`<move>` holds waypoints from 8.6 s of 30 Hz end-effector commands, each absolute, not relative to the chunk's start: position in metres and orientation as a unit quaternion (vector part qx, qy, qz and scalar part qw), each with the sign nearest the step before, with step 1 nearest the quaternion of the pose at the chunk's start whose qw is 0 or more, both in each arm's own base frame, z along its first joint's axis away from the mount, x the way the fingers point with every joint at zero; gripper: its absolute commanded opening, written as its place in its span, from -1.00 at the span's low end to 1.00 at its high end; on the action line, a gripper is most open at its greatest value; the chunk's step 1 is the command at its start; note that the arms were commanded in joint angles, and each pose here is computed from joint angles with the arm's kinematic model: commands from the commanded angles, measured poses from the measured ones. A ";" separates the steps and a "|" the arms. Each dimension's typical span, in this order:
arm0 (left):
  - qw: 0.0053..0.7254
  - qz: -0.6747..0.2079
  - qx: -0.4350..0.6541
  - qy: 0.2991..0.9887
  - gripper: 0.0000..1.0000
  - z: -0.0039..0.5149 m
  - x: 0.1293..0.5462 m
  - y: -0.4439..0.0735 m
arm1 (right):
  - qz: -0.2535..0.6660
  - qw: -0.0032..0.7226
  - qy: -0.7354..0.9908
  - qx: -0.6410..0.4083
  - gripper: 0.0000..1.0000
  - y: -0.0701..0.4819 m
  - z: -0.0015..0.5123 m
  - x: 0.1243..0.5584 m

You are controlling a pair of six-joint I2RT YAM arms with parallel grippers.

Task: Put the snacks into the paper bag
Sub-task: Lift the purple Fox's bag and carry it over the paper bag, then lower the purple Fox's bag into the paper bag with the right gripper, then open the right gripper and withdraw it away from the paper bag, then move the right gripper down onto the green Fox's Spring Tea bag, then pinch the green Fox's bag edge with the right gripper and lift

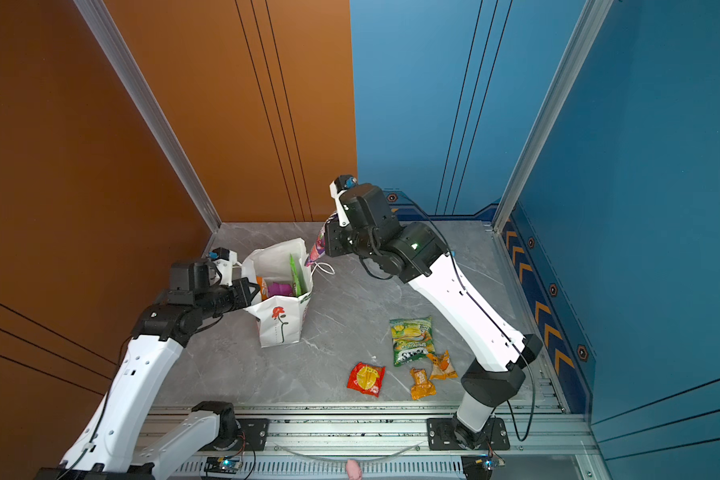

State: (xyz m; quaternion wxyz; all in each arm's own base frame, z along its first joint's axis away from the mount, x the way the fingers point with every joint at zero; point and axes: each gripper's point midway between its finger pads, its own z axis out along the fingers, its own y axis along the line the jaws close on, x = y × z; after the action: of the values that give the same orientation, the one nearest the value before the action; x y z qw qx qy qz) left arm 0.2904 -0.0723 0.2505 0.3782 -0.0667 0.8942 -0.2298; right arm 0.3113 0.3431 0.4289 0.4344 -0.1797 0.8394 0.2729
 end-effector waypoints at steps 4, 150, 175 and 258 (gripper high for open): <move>0.417 -0.256 -0.021 0.872 -1.00 0.281 0.292 -0.087 | 0.287 0.439 0.812 -0.259 -0.89 0.381 0.443 0.284; 0.362 -0.273 -0.139 0.880 -1.00 0.275 0.322 -0.077 | 0.161 0.361 0.919 0.001 0.39 0.226 0.305 0.335; 0.326 -0.352 -0.095 0.872 -1.00 0.298 0.328 -0.182 | 0.102 0.209 0.961 0.148 0.37 0.142 0.159 0.259; 0.374 -0.266 -0.006 0.888 -1.00 0.279 0.320 -0.132 | 0.171 0.194 0.920 0.296 -1.00 0.175 0.074 0.229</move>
State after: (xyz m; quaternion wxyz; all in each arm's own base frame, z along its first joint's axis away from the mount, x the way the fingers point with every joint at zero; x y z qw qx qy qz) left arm 0.3059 -0.1347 0.2398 0.3072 -0.0222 0.9157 -0.2582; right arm 0.2226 0.1708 0.0605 0.1819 0.3357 0.9065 0.1801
